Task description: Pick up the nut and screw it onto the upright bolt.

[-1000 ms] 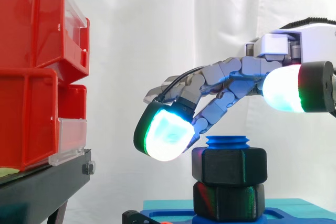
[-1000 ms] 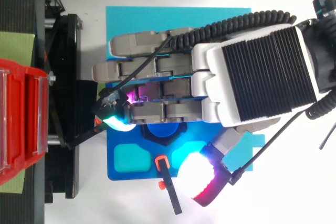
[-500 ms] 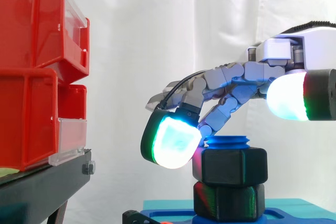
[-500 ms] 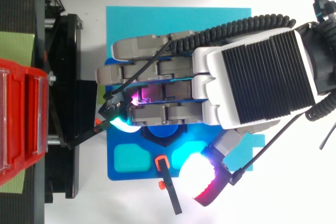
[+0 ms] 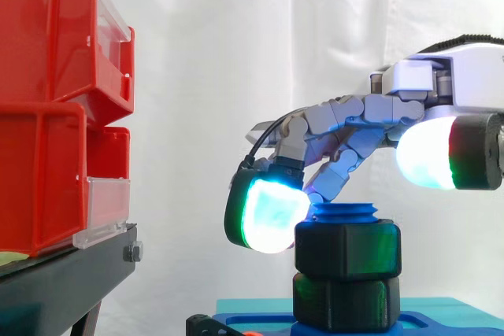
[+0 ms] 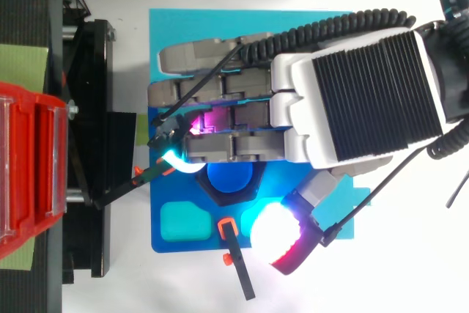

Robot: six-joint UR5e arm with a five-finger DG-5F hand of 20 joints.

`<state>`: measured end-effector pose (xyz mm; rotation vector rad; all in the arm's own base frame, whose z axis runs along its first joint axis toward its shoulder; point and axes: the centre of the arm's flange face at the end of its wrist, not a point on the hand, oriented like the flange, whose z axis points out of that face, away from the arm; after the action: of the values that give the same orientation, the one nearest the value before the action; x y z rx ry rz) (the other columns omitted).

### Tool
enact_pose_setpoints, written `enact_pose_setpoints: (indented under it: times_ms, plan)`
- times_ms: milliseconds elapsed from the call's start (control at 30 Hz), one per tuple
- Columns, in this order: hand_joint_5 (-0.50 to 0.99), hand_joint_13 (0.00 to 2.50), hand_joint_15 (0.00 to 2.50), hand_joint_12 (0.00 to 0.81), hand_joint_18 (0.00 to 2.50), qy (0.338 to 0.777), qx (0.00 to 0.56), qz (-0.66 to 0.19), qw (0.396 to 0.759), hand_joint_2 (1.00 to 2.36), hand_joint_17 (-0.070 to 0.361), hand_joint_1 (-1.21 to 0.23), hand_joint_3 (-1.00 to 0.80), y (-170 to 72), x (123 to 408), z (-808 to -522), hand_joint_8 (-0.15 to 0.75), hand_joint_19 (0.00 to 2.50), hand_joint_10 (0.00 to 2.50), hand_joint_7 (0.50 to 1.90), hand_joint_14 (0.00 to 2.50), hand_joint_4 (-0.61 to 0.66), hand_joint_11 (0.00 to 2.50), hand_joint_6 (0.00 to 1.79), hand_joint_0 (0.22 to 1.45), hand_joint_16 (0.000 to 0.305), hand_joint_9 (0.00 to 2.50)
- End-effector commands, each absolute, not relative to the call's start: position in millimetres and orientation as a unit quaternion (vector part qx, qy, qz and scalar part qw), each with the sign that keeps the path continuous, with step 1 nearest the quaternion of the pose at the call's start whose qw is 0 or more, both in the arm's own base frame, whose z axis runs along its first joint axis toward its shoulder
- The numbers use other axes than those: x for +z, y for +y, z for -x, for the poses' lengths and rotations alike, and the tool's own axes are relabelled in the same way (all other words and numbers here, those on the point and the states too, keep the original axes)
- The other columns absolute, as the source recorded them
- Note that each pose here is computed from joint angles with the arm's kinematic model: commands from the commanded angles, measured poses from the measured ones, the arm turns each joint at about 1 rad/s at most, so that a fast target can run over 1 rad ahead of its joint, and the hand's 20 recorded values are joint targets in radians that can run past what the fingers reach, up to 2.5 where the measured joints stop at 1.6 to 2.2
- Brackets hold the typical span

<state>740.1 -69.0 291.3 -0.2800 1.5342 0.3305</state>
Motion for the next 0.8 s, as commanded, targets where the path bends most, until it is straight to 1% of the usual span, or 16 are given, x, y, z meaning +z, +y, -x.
enact_pose_setpoints:
  times_ms: [0, 233, 400, 600, 700, 767]
  plan:
    - [0.00, 0.42, 0.00, 0.273, 0.00, 0.688, 0.147, 0.127, 0.699, 1.00, 0.056, -0.20, -0.50, -73.7, 290.5, -739.8, 0.254, 0.00, 0.00, 1.29, 0.00, 0.17, 0.00, 0.50, 0.53, 0.025, 0.84]
    - [0.04, 0.57, 0.00, 0.241, 0.17, 0.687, 0.142, 0.131, 0.700, 1.00, 0.045, -0.22, -0.50, -82.8, 290.5, -738.2, 0.262, 0.00, 0.00, 1.38, 0.00, 0.16, 0.00, 0.50, 0.52, 0.020, 1.02]
    - [0.06, 0.63, 0.00, 0.226, 0.25, 0.688, 0.143, 0.132, 0.699, 1.00, 0.040, -0.21, -0.50, -91.4, 291.2, -735.7, 0.257, 0.00, 0.00, 1.42, 0.00, 0.16, 0.00, 0.50, 0.52, 0.018, 1.09]
    - [0.08, 0.75, 0.00, 0.195, 0.38, 0.688, 0.140, 0.130, 0.700, 1.00, 0.034, -0.19, -0.50, -98.8, 291.3, -734.7, 0.248, 0.00, 0.00, 1.36, 0.00, 0.15, 0.00, 0.54, 0.52, 0.015, 1.26]
    - [0.08, 0.77, 0.00, 0.187, 0.41, 0.686, 0.140, 0.131, 0.702, 1.00, 0.030, -0.19, -0.50, -103.8, 291.7, -734.1, 0.249, 0.00, 0.00, 1.36, 0.00, 0.16, 0.00, 0.54, 0.51, 0.013, 1.30]
    - [0.08, 0.76, 0.00, 0.193, 0.41, 0.685, 0.141, 0.133, 0.702, 1.00, 0.032, -0.18, -0.50, -104.3, 292.6, -734.1, 0.256, 0.00, 0.00, 1.39, 0.00, 0.15, 0.00, 0.52, 0.51, 0.014, 1.29]
